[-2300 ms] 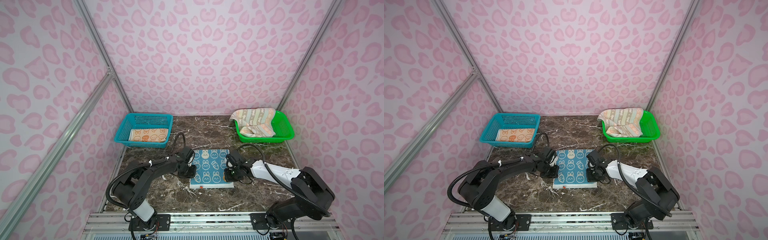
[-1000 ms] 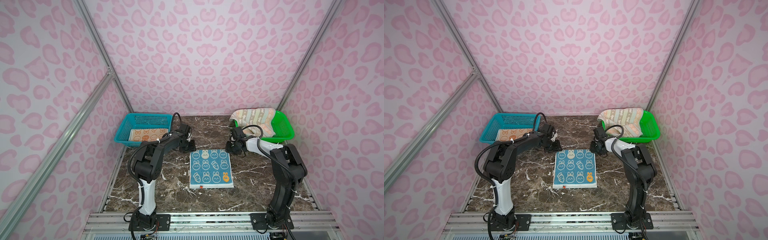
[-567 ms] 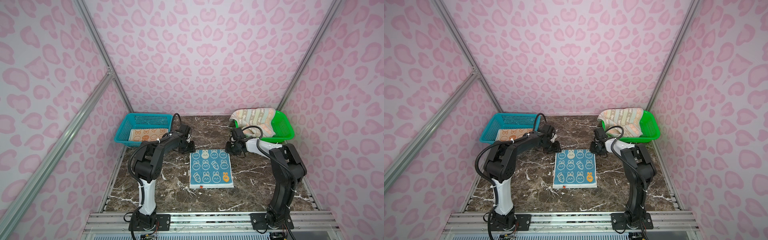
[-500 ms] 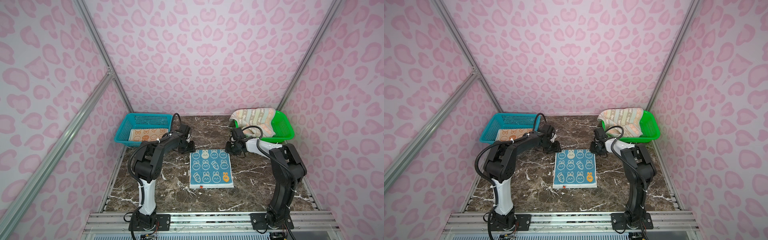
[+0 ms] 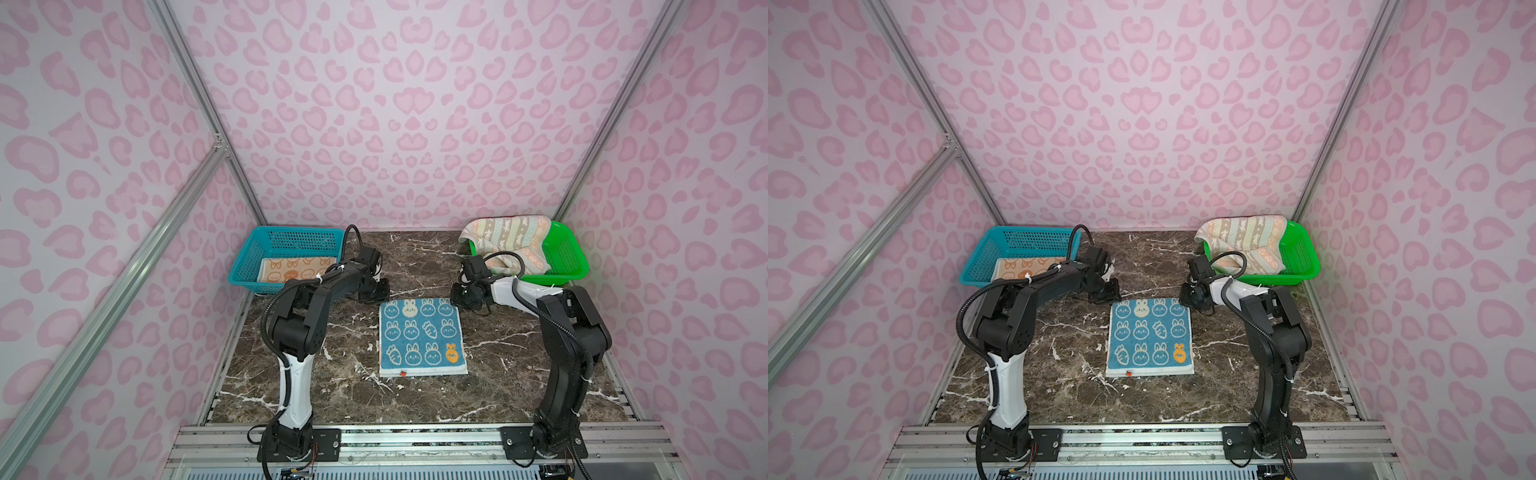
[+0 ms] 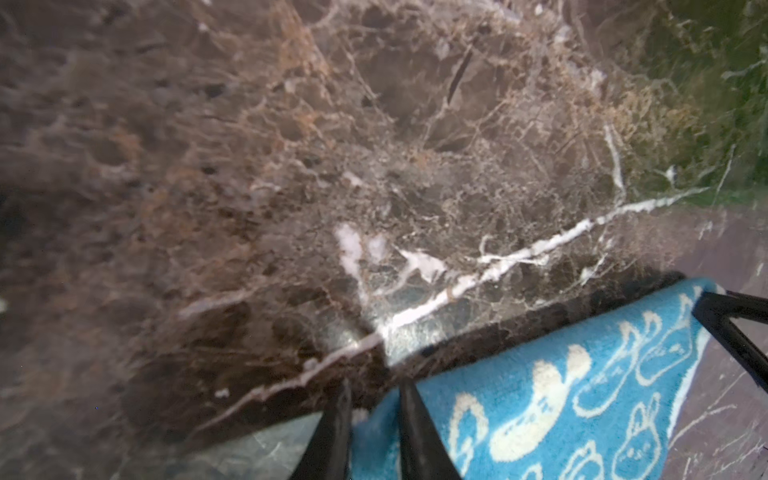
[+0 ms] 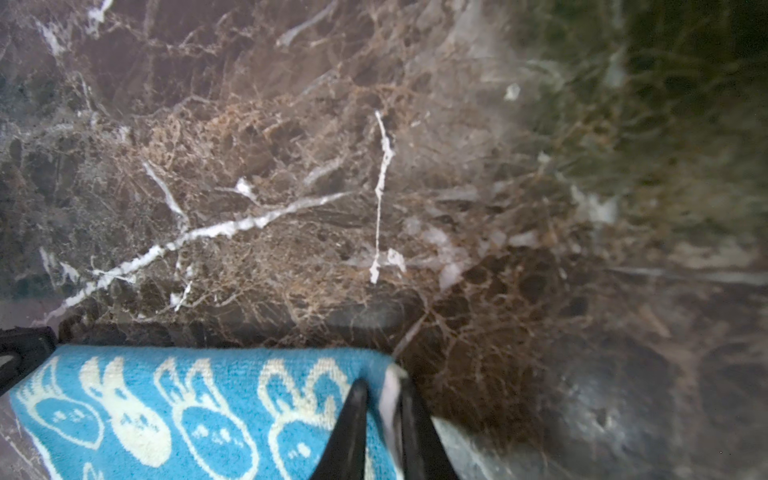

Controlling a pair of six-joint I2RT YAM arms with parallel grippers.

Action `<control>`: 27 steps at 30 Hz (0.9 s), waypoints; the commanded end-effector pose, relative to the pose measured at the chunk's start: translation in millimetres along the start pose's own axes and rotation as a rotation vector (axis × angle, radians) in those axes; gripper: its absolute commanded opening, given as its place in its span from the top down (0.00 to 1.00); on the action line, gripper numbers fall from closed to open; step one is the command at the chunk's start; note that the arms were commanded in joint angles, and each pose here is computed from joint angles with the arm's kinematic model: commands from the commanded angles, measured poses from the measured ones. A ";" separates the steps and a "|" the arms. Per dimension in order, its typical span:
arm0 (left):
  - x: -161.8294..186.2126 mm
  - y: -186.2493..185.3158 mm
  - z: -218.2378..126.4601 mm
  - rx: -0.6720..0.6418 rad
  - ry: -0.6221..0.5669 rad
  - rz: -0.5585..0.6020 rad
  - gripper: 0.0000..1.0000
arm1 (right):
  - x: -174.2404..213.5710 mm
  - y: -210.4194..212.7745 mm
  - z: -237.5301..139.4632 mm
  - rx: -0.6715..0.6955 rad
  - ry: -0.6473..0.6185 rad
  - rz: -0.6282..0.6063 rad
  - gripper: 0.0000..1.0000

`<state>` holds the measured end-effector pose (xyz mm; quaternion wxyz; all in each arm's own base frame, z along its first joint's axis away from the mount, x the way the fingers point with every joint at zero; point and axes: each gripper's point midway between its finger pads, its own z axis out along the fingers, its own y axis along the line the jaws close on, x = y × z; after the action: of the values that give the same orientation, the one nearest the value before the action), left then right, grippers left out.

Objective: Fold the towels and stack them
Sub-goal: 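Grasp the blue towel's farther edge with both grippers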

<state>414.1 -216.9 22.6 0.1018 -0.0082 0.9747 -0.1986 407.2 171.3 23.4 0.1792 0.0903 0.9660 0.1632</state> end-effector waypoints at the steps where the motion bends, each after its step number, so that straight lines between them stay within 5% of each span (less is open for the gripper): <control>1: 7.2 2.2 3.4 -0.002 0.031 -0.013 0.84 | 2.3 -2.3 2.7 0.007 0.009 -0.012 0.88; 6: 6.8 2.2 -6.9 -0.016 0.020 -0.005 0.82 | 4.6 -3.8 0.3 0.008 0.008 -0.014 0.91; 10: 2.3 3.7 -22.8 -0.050 -0.014 -0.001 0.59 | 6.5 -5.7 0.0 0.011 0.009 -0.013 0.90; 13: 1.7 5.2 -29.8 -0.065 -0.025 -0.007 0.52 | 7.1 -6.3 0.2 0.013 0.010 -0.011 0.90; 18: 12.7 3.5 -21.8 -0.035 0.021 -0.023 0.53 | 6.2 -5.8 0.1 0.011 0.008 -0.011 0.90; 27: 23.7 5.6 -6.8 -0.012 0.059 -0.049 0.69 | 5.7 -5.9 -0.3 0.011 0.007 -0.013 0.91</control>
<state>390.1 -207.9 26.7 0.0745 -0.0237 0.9790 -0.1885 403.5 169.0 22.2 0.1798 0.0877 0.9662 0.1624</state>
